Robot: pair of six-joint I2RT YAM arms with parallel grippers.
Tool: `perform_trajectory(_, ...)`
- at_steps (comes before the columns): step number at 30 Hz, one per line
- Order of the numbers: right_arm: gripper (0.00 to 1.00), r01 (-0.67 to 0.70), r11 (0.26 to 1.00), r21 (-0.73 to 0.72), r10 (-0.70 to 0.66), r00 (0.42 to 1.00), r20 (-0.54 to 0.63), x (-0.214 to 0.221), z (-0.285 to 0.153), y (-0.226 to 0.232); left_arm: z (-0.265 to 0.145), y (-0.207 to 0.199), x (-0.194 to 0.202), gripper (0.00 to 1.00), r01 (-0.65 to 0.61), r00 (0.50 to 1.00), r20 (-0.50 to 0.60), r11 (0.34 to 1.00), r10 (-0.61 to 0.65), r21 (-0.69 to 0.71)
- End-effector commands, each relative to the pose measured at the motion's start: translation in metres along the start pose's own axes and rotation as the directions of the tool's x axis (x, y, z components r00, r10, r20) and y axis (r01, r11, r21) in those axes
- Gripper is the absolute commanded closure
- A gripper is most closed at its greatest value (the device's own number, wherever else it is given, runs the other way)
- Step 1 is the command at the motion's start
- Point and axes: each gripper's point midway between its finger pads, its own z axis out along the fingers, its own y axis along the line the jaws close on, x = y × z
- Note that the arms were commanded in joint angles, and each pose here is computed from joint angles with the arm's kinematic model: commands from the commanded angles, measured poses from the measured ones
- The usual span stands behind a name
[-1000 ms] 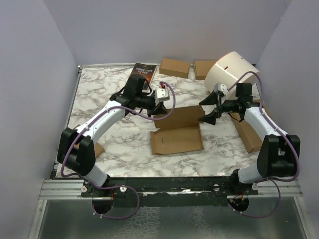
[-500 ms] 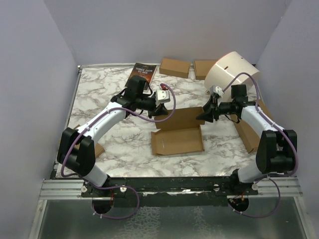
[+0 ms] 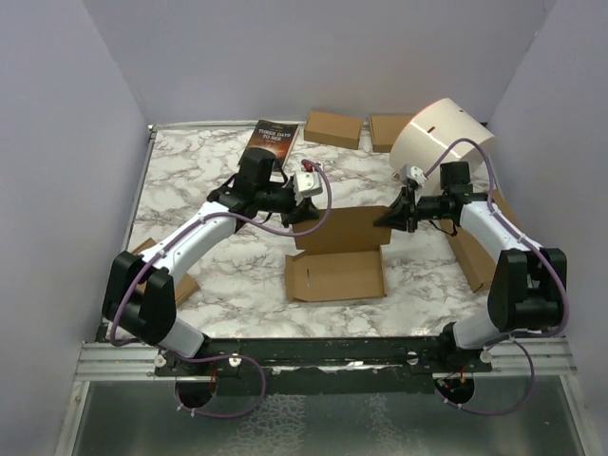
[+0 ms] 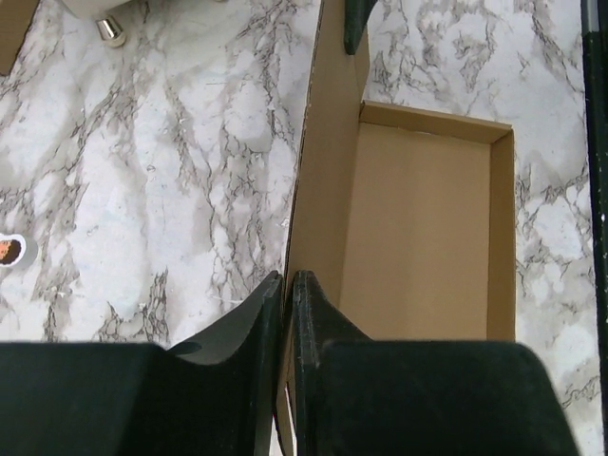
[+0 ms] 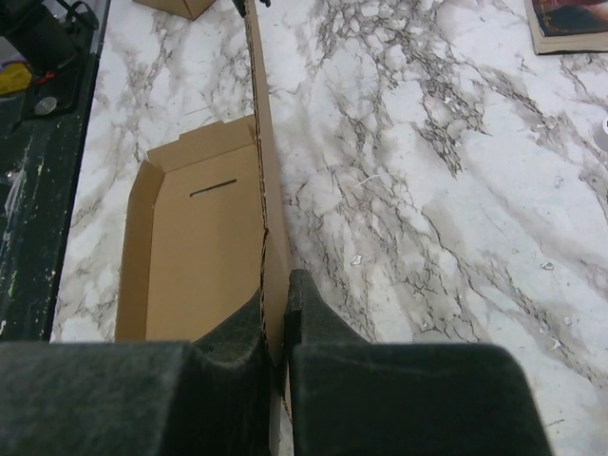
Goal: Fold the paper box
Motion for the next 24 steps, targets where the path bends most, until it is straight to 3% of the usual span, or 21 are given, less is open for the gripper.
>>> perform_trajectory(1,0.99,0.074,0.997,-0.008,-0.074,0.997,0.019,-0.018,-0.002,0.007,-0.019,0.012,-0.034,0.85,-0.008,0.996,0.082,0.988,0.021,-0.155)
perform_trajectory(5,0.99,0.109,0.994,0.006,-0.109,0.994,0.019,-0.021,-0.004,0.010,-0.044,0.022,-0.042,0.72,0.108,0.985,0.163,0.936,-0.055,-0.336)
perform_trajectory(9,0.99,0.122,0.992,0.018,-0.122,0.992,0.012,-0.021,-0.005,0.010,-0.087,0.024,-0.033,0.46,0.335,0.929,0.326,0.778,-0.178,-0.531)
perform_trajectory(12,0.99,0.128,0.992,0.021,-0.128,0.992,0.012,-0.021,-0.005,0.011,-0.113,0.009,-0.016,0.32,0.483,0.858,0.458,0.668,-0.231,-0.566)
perform_trajectory(19,0.99,0.140,0.990,0.022,-0.140,0.990,0.014,-0.022,-0.006,0.014,-0.100,-0.028,0.060,0.48,0.701,0.710,0.537,0.533,-0.456,-0.475)
perform_trajectory(23,0.99,0.149,0.989,0.024,-0.149,0.989,0.015,-0.022,-0.006,0.015,-0.084,-0.037,0.083,0.52,0.760,0.647,0.554,0.503,-0.524,-0.411)
perform_trajectory(24,0.99,0.151,0.988,0.025,-0.151,0.988,0.015,-0.022,-0.006,0.015,-0.082,-0.036,0.083,0.58,0.766,0.638,0.565,0.504,-0.523,-0.399)
